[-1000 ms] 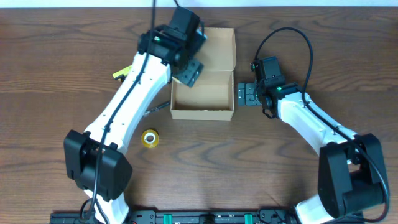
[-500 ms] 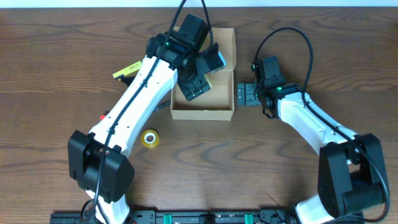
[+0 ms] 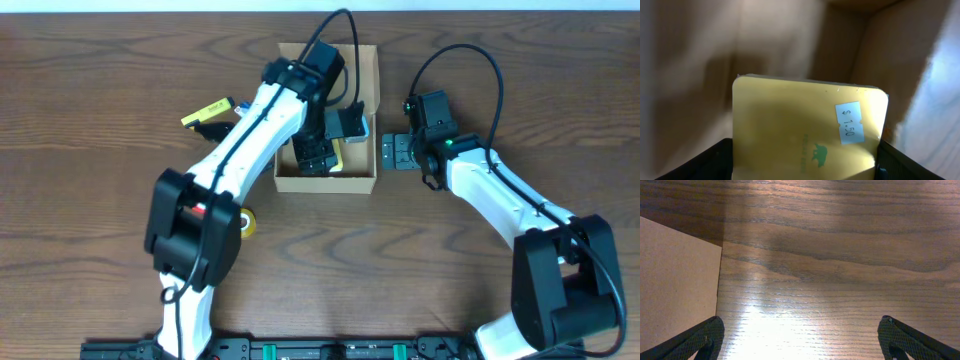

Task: Pack container
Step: 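Lower the notepad into the box and open the left gripper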

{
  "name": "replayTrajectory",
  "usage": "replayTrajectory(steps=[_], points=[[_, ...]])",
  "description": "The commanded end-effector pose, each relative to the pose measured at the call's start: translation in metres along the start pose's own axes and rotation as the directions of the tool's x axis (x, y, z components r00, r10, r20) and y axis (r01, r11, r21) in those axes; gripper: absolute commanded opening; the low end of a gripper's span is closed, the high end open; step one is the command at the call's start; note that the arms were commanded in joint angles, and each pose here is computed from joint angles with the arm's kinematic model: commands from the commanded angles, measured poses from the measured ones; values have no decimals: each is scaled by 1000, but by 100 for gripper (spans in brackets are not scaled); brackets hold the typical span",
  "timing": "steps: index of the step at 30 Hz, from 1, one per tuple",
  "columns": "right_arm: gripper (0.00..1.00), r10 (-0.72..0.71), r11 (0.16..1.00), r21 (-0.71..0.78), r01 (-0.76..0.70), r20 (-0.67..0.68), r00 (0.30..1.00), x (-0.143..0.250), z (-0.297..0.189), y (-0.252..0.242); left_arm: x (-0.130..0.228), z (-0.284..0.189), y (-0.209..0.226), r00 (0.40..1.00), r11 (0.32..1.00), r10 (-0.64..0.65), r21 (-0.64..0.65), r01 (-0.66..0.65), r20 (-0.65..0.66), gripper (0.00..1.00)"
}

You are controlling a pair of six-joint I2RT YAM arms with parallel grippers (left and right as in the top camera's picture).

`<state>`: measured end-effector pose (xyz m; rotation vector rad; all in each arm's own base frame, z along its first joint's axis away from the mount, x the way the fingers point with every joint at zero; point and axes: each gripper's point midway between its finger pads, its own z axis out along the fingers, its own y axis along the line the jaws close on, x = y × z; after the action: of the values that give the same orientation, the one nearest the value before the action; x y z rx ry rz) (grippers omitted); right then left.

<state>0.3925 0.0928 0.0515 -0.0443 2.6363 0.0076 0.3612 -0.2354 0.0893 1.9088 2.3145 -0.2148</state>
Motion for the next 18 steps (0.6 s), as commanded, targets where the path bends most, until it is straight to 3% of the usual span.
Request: replayTrajectory(steps=[1, 18], points=[[99, 17, 1000, 7, -17, -12, 1000, 3, 3, -4, 7, 13, -1, 999, 1000, 18, 24, -17, -31, 21], [99, 17, 1000, 7, -17, -12, 1000, 3, 3, -4, 23, 19, 11, 991, 999, 40, -30, -44, -126, 20]])
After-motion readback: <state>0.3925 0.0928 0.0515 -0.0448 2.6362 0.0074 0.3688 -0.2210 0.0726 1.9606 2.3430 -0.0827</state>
